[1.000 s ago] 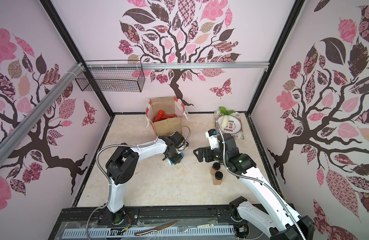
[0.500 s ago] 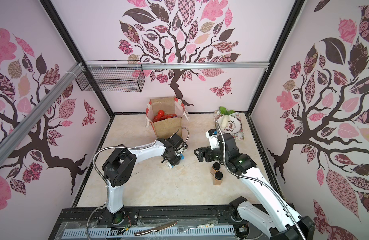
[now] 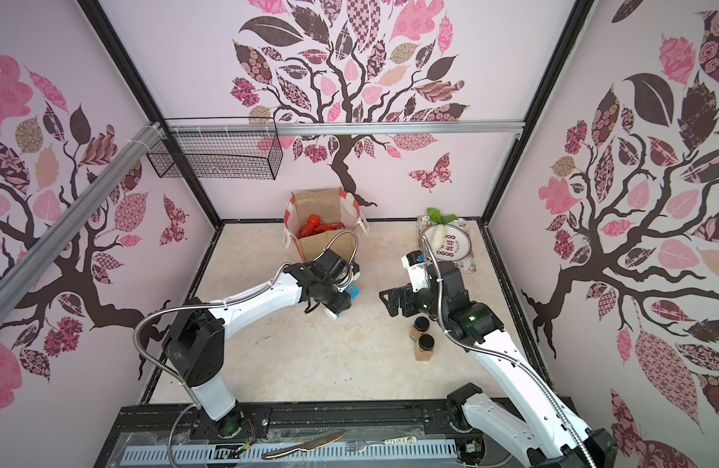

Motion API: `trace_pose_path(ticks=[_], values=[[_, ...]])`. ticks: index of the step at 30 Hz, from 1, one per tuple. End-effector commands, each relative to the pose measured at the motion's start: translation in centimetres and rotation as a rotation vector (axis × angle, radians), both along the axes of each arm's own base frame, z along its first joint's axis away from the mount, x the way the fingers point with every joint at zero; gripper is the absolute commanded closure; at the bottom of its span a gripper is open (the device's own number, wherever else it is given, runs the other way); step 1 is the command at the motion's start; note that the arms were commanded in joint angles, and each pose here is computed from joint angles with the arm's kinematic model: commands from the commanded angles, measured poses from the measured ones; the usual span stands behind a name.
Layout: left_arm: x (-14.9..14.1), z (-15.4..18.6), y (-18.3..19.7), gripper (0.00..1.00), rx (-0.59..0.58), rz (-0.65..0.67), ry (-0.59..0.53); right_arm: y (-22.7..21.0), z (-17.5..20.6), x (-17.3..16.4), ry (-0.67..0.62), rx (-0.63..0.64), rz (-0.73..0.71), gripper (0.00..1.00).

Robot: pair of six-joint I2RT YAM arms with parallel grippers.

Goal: Put the flashlights into the tote bags
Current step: Pick up the flashlight from the center of the board.

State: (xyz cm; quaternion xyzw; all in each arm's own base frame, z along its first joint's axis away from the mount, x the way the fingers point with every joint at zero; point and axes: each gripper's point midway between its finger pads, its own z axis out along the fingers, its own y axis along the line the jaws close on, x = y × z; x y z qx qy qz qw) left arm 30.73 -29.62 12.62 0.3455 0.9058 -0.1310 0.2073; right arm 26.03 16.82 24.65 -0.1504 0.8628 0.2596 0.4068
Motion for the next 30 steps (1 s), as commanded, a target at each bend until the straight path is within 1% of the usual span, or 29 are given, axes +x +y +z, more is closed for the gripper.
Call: trace_pose_path(ticks=[1, 7, 12, 21, 26, 29, 30], values=[[0.6, 4.4, -0.9, 0.97, -0.111, 0.049, -0.067, 0.0, 2.4, 0.4, -0.087, -0.01, 0.013, 0.0], [1.8, 9.6, -0.6, 1.0, -0.172, 0.105, -0.167, 0.3, 3.5, 0.9, -0.112, -0.006, 0.021, 0.0], [3.2, 13.6, -0.6, 1.0, -0.234, 0.143, -0.239, 0.4, 4.3, 1.2, -0.129, -0.006, 0.023, 0.0], [8.0, 19.2, 1.3, 1.0, -0.352, 0.274, -0.333, 0.6, 5.1, 1.5, -0.148, 0.001, 0.027, 0.0], [10.7, 21.9, 1.9, 1.0, -0.358, 0.31, -0.407, 0.8, 5.4, 1.7, -0.154, 0.008, 0.033, 0.0], [12.3, 22.7, 2.1, 1.0, -0.347, 0.33, -0.435, 1.0, 5.5, 1.8, -0.154, 0.011, 0.036, 0.0], [12.8, 24.0, 2.1, 1.0, -0.36, 0.338, -0.461, 1.0, 5.8, 1.9, -0.163, 0.012, 0.036, 0.0]])
